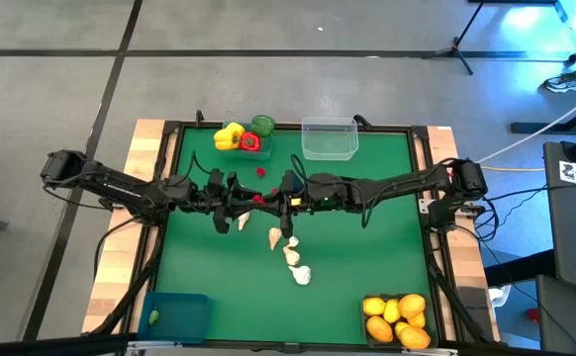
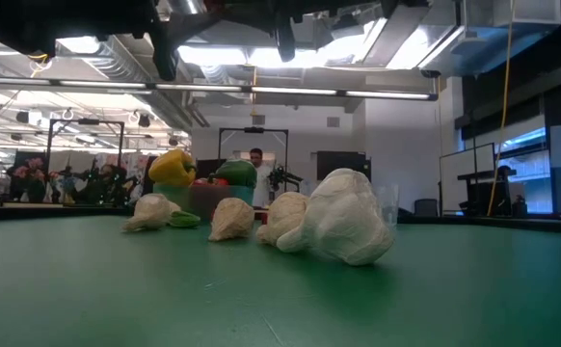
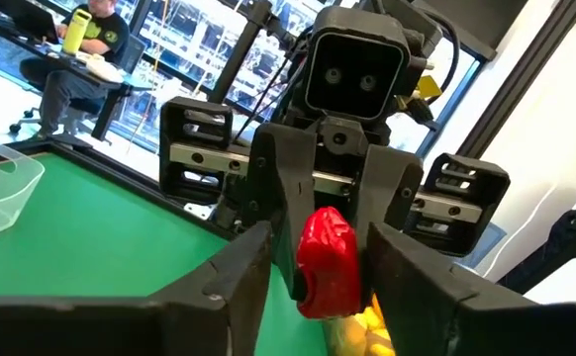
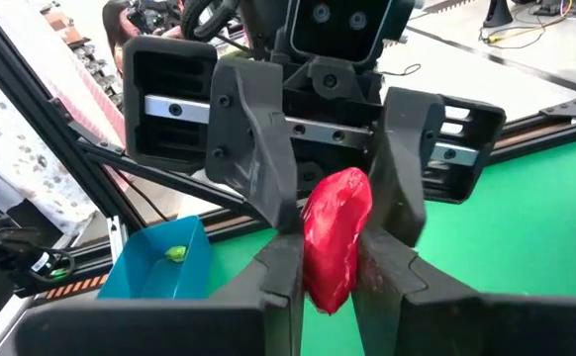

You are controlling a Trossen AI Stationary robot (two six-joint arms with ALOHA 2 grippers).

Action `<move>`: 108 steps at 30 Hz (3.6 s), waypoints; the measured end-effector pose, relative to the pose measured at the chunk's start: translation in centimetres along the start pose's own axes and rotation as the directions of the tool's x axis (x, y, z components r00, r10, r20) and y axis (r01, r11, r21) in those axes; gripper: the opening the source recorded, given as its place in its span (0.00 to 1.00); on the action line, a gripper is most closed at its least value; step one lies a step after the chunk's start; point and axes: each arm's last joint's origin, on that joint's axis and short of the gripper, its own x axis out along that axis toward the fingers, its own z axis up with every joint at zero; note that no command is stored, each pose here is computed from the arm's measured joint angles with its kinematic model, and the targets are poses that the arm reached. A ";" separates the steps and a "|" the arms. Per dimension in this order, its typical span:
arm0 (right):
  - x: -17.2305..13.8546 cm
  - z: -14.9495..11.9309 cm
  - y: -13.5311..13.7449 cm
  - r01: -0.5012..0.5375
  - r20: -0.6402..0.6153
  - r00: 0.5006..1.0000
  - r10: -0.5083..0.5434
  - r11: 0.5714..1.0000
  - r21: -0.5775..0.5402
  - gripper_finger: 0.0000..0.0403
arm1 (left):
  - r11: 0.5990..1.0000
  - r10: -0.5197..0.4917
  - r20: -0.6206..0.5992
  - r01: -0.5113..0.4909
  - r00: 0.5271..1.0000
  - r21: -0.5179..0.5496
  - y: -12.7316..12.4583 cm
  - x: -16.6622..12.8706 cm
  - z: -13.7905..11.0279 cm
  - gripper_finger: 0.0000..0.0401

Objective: Sort produce into baskets
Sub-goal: Put the red chili pepper into the blue bin

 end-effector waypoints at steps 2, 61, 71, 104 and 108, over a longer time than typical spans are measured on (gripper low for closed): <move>0.0 0.0 0.0 0.001 -0.001 1.000 -0.001 1.000 0.000 0.15 | 1.000 0.000 0.001 0.000 1.000 0.000 0.0 0.0 0.0 0.37; -0.8 -3.5 -0.4 0.050 -0.380 0.925 -0.019 0.996 0.071 0.58 | 0.900 -0.423 -0.442 0.308 0.791 -0.310 -2.0 -2.4 -1.8 0.20; -0.9 -4.1 0.5 0.033 -0.413 0.911 -0.004 0.998 0.061 0.58 | 0.864 -0.491 -0.678 0.201 0.548 -0.462 -4.3 -6.3 -3.8 0.20; -1.0 -4.4 0.3 0.084 -0.431 0.901 -0.055 0.995 0.047 0.58 | 0.907 -0.409 -0.899 -0.039 0.158 -0.419 -9.4 -12.9 -10.0 0.45; -1.2 -4.7 -0.2 0.181 -0.436 0.885 -0.162 0.984 0.003 0.58 | 0.898 -0.403 -0.897 -0.113 0.182 -0.426 -9.1 -12.4 -9.9 0.52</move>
